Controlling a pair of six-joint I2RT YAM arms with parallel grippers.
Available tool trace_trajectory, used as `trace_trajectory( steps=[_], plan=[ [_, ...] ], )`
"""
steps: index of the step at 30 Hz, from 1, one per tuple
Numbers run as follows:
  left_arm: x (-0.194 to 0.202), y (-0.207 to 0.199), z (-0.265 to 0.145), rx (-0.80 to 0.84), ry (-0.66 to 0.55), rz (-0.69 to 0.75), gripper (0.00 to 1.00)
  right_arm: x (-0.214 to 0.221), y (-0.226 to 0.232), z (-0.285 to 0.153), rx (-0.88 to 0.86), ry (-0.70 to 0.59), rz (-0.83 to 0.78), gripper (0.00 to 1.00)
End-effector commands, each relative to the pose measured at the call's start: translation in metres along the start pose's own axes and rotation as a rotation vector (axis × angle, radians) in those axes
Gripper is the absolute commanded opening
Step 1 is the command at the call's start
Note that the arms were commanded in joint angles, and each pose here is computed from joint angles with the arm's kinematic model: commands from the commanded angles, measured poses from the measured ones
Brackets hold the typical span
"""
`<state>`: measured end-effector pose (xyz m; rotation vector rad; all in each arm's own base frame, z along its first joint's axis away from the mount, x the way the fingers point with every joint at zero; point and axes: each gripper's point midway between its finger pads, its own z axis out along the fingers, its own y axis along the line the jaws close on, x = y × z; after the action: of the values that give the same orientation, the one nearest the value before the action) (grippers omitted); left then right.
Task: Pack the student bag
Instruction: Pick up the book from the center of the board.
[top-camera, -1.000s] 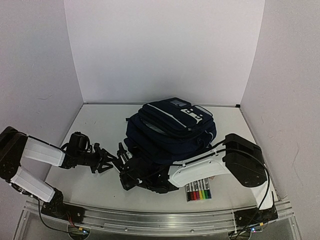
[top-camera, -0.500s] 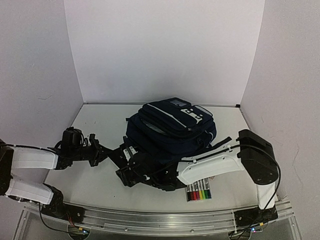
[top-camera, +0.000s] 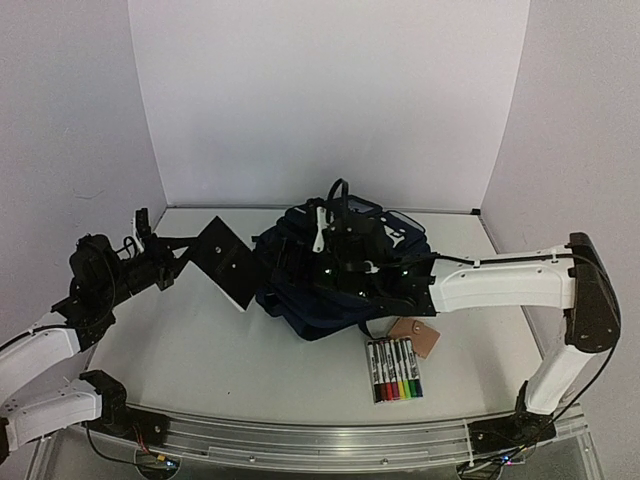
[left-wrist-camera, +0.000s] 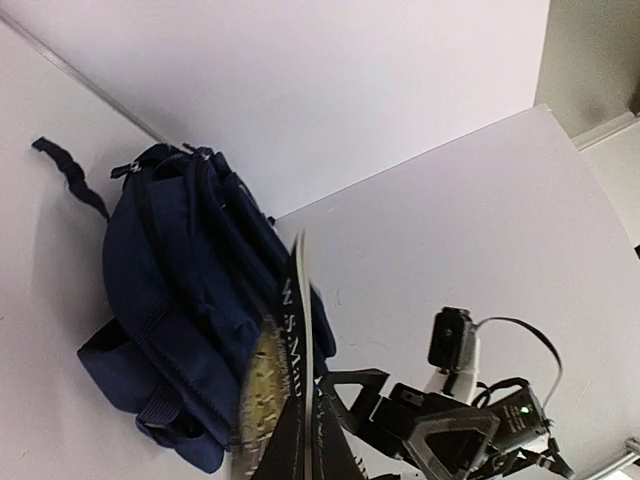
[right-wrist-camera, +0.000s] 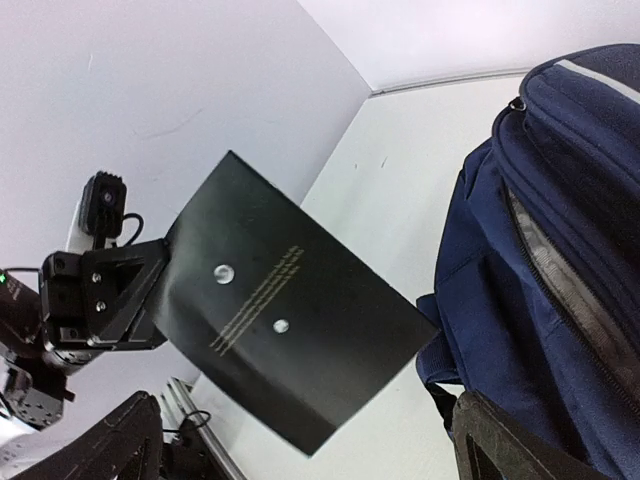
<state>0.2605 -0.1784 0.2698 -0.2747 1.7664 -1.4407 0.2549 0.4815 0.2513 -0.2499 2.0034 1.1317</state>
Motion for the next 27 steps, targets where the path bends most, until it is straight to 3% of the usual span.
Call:
trace_trajectory(
  steps=[1, 12, 17, 27],
  plan=[
    [-0.036, -0.083, -0.006, 0.262, -0.104, 0.106, 0.0, -0.017, 0.022, -0.011, -0.198, 0.015, 0.161, 0.98],
    [-0.043, -0.125, -0.01, 0.402, -0.088, 0.104, 0.0, -0.032, 0.057, -0.009, -0.425, 0.004, 0.166, 0.98],
    [-0.042, -0.128, -0.01, 0.443, -0.083, 0.085, 0.0, -0.041, 0.068, -0.006, -0.482, -0.031, 0.154, 0.91],
    [-0.036, -0.114, -0.004, 0.414, -0.048, 0.049, 0.0, -0.074, 0.083, -0.023, -0.533, -0.156, 0.084, 0.55]
  ],
)
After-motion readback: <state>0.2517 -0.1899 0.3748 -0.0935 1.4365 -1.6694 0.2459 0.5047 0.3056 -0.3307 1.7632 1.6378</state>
